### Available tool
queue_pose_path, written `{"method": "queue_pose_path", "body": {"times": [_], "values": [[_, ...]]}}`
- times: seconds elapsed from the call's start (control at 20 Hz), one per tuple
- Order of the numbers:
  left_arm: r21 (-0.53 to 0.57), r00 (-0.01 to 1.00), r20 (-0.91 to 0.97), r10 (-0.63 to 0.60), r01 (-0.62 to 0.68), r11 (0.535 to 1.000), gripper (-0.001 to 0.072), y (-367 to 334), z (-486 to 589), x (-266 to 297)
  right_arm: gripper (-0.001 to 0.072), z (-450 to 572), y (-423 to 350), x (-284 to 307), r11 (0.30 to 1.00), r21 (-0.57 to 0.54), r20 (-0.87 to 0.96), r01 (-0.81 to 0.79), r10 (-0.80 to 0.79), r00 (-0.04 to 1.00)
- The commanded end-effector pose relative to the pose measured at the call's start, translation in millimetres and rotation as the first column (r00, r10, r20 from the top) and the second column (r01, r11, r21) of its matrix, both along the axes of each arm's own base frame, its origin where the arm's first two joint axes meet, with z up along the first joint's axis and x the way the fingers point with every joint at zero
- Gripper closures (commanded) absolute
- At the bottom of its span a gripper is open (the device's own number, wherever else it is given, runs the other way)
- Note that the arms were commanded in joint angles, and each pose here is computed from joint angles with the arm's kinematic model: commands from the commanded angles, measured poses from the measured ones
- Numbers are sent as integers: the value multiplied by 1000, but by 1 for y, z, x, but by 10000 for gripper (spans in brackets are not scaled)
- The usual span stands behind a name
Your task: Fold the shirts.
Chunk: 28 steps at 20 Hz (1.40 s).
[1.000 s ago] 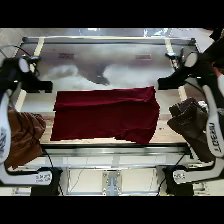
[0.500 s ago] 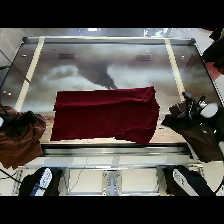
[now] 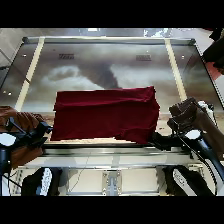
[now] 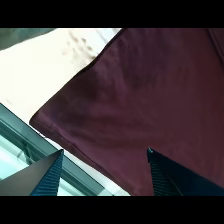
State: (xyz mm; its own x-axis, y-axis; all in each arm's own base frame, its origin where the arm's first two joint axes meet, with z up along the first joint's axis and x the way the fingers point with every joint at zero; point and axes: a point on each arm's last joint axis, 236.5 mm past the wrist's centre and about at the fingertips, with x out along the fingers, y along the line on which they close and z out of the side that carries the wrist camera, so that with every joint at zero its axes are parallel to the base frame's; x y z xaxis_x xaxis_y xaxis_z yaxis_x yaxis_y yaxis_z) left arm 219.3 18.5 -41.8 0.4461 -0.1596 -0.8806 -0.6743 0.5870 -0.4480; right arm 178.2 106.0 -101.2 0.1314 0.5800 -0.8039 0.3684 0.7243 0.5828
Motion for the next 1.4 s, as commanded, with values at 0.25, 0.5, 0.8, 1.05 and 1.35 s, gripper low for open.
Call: {"method": "queue_pose_path", "body": {"times": [0.25, 0.5, 0.8, 1.05, 1.35], "values": [[-23, 1000, -1, 5, -5, 1000, 106, -5, -4, -2, 658, -22, 37, 12, 999, -1, 19, -48, 48, 999], [-81, 997, -52, 50, -54, 995, 106, -13, -8, -10, 694, 10, 51, 19, 990, 49, 62, -130, 127, 990], [-131, 981, -125, 146, -162, 978, 107, -13, -25, -24, 694, 34, 54, 30, 986, 47, 137, -160, 152, 979], [-200, 950, -170, 262, -293, 935, 109, 9, -34, -28, 694, 33, 53, 30, 986, 43, 138, -162, 155, 978], [-333, 968, -178, 176, -228, 915, 149, -3, -57, -11, 694, 31, 51, 29, 986, 29, 138, -167, 161, 977]]}}
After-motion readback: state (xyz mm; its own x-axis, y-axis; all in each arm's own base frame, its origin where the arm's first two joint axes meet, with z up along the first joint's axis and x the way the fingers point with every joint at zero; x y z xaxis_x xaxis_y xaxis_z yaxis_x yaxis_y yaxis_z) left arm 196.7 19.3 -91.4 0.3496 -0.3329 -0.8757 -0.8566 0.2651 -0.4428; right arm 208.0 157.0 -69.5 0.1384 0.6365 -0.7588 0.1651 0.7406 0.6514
